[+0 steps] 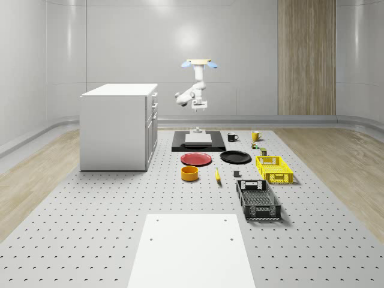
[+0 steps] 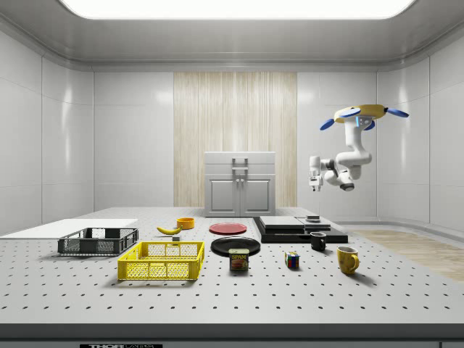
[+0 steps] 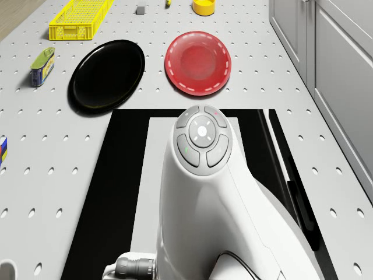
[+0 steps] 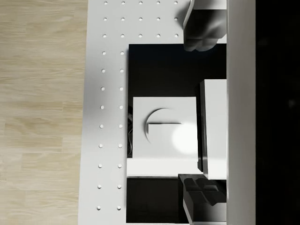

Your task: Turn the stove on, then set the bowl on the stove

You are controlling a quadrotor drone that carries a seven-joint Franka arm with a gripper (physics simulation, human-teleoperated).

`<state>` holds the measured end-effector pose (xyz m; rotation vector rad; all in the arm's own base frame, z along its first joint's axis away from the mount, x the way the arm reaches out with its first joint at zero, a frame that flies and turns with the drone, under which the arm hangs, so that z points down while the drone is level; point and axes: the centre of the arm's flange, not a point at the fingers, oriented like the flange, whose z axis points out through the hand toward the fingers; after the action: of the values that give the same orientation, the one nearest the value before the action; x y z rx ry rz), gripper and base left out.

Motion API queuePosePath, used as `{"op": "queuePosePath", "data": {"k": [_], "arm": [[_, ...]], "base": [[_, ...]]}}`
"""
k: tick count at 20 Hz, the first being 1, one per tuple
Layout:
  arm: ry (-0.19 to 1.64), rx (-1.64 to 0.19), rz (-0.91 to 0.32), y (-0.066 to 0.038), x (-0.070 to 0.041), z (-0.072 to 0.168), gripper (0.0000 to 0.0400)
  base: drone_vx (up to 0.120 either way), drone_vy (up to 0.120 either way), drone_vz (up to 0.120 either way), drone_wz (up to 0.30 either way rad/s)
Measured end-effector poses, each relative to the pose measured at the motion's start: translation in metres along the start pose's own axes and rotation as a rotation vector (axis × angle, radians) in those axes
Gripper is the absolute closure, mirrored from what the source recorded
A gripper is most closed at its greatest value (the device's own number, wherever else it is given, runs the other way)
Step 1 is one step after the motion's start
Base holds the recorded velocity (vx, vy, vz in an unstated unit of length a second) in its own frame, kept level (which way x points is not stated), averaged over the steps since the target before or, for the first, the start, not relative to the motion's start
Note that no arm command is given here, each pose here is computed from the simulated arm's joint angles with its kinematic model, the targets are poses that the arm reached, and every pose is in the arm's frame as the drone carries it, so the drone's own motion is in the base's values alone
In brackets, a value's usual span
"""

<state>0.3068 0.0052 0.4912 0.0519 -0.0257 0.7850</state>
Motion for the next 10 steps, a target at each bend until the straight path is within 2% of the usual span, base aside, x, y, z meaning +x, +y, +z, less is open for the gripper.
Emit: {"op": "queuePosePath", "data": {"k": [1,4,5,10], "arm": [[0.007,-0.006,0.000,-0.0006,-0.0006,0.0000,0.0000],[0.021,-0.019,-0.001,-0.0020,-0.0020,-0.0001,0.0000],[0.024,-0.022,-0.001,-0.0023,-0.0023,-0.0001,0.0000],[0.034,-0.031,-0.001,-0.0032,-0.0032,-0.0001,0.0000]], "base": [[0.000,0.000,-0.120,0.000],[0.000,-0.107,-0.120,0.000],[0.040,0.000,-0.120,0.000],[0.112,0.000,-0.120,0.000]]}}
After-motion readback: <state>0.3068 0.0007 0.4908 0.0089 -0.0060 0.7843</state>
